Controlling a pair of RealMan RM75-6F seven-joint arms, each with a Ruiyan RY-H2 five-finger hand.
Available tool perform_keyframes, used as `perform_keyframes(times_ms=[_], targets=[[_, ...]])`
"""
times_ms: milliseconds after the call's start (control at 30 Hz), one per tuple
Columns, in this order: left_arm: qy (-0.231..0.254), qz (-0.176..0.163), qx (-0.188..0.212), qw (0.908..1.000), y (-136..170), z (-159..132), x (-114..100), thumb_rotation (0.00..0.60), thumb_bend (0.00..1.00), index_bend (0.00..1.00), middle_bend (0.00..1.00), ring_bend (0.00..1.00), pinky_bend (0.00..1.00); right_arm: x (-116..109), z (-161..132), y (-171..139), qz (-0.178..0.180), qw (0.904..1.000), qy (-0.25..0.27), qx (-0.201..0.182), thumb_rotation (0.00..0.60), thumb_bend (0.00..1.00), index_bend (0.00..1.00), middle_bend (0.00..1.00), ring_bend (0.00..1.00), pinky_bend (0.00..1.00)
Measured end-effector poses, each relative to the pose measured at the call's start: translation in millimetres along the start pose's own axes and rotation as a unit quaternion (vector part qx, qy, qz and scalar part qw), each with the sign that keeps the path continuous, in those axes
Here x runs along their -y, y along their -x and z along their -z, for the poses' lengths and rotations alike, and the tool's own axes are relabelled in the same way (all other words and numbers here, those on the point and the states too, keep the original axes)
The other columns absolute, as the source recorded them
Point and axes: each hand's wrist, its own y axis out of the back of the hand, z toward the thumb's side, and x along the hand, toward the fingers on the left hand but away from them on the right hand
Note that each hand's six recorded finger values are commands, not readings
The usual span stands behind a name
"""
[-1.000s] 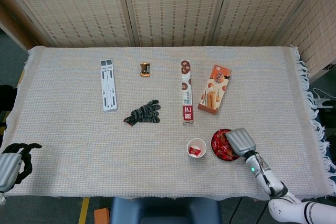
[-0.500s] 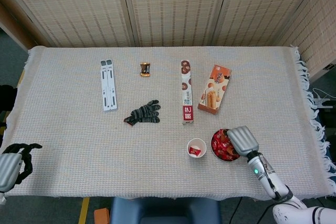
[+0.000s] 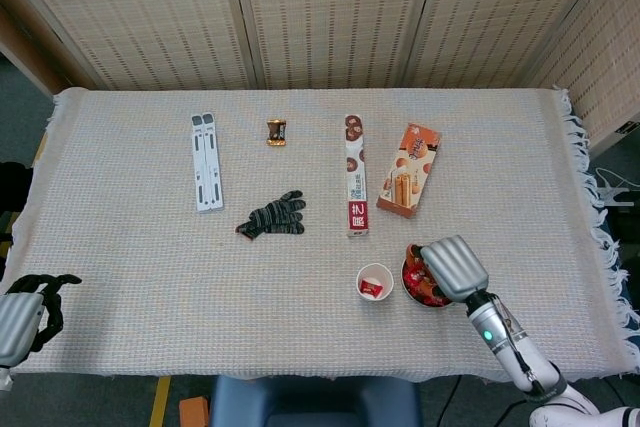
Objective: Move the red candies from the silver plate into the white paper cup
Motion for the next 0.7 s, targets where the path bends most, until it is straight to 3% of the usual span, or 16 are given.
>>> perform_keyframes(times_ms=[500, 700], targets=[[0.002, -0.002, -0.002, 1.0, 0.4, 1.2, -1.9, 0.6, 0.64, 0.3, 0.39, 0.27, 0.24, 8.8, -35.2, 23.7, -0.031, 0.9988, 0.006, -0.038, 0.6, 0.36, 0.72, 0.75, 0.73, 1.0], [0.003, -0.003, -0.003, 1.0, 0.1, 2.2, -2.2, 0.6, 0.64, 0.31, 0.39, 0.27, 0.24, 13.5, -38.9, 29.7, -0.039, 0.9983, 0.011, -0.041, 0.6, 0.36, 0.65, 0.75, 0.73, 1.0]])
